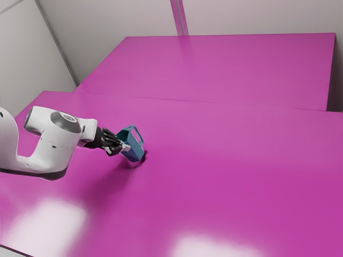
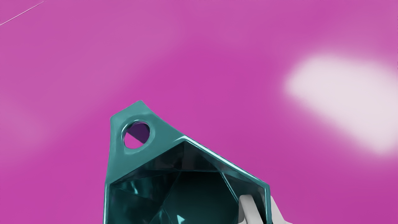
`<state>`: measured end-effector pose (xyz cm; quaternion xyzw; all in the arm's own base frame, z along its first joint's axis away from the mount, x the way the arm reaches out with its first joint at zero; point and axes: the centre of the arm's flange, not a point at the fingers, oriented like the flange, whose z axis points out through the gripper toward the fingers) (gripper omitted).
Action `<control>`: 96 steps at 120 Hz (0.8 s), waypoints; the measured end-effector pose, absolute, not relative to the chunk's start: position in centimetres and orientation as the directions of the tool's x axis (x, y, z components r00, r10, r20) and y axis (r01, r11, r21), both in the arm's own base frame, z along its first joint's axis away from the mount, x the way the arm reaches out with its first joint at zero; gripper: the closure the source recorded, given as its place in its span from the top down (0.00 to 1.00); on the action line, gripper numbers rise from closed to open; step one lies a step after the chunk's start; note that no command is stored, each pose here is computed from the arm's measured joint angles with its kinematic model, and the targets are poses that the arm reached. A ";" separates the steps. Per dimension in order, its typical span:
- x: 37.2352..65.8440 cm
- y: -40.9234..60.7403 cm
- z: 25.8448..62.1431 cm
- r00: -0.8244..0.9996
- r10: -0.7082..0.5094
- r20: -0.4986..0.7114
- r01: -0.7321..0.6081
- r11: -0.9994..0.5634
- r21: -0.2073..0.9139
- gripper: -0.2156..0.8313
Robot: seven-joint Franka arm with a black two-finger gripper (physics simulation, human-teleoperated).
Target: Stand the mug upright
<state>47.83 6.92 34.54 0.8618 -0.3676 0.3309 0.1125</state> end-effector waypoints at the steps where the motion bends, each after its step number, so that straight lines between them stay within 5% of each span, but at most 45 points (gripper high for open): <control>1: 48.0 6.9 34.8 0.506 -0.563 0.653 -0.710 -0.702 -0.055 0.06; 19: 50.0 7.0 37.8 0.433 -0.675 0.598 -0.767 -0.624 -0.150 0.05; 42: 49.3 5.6 38.7 0.439 -0.773 0.459 -0.834 -0.540 -0.112 0.05; 65: 45.5 4.6 38.2 0.556 -0.727 0.402 -0.791 -0.612 -0.013 0.04; 96: 44.8 4.5 37.8 0.687 -0.625 0.371 -0.689 -0.723 0.058 0.04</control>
